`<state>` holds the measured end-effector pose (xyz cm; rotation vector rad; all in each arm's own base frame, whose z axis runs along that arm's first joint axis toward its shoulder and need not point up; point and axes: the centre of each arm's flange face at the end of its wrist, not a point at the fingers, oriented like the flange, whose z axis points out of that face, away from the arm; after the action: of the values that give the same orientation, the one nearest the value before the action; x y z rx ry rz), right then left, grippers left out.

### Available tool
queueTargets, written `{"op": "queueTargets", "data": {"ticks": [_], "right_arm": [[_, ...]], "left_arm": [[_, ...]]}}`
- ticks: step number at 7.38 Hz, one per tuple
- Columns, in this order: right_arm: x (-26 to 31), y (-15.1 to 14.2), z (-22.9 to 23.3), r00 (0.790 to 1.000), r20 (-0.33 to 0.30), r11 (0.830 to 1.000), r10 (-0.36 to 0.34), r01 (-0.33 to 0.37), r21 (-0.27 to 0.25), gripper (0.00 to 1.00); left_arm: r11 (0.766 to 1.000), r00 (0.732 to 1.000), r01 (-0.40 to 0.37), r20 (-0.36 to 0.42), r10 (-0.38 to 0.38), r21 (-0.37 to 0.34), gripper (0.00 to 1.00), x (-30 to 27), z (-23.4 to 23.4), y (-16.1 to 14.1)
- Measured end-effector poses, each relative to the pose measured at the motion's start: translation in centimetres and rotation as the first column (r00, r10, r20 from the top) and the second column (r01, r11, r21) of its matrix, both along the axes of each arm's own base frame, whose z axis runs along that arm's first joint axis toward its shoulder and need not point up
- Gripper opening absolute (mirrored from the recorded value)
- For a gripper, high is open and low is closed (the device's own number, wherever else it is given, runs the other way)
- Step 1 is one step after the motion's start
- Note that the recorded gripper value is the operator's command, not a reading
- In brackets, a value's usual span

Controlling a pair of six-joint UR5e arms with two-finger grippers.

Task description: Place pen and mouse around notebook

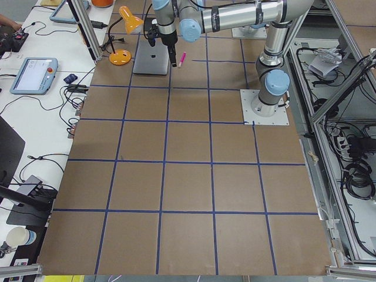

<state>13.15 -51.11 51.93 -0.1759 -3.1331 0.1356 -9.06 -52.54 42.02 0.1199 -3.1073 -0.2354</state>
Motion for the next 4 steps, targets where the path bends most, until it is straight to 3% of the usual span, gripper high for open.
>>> {"op": "queueTargets", "data": {"ticks": [4], "right_arm": [[0.0,0.0,-0.1,1.0,0.001,1.0,0.0,0.0,0.001,1.0]], "left_arm": [[0.999,1.0,0.017,-0.008,-0.018,-0.039,1.0,0.2,5.9,4.9]]}}
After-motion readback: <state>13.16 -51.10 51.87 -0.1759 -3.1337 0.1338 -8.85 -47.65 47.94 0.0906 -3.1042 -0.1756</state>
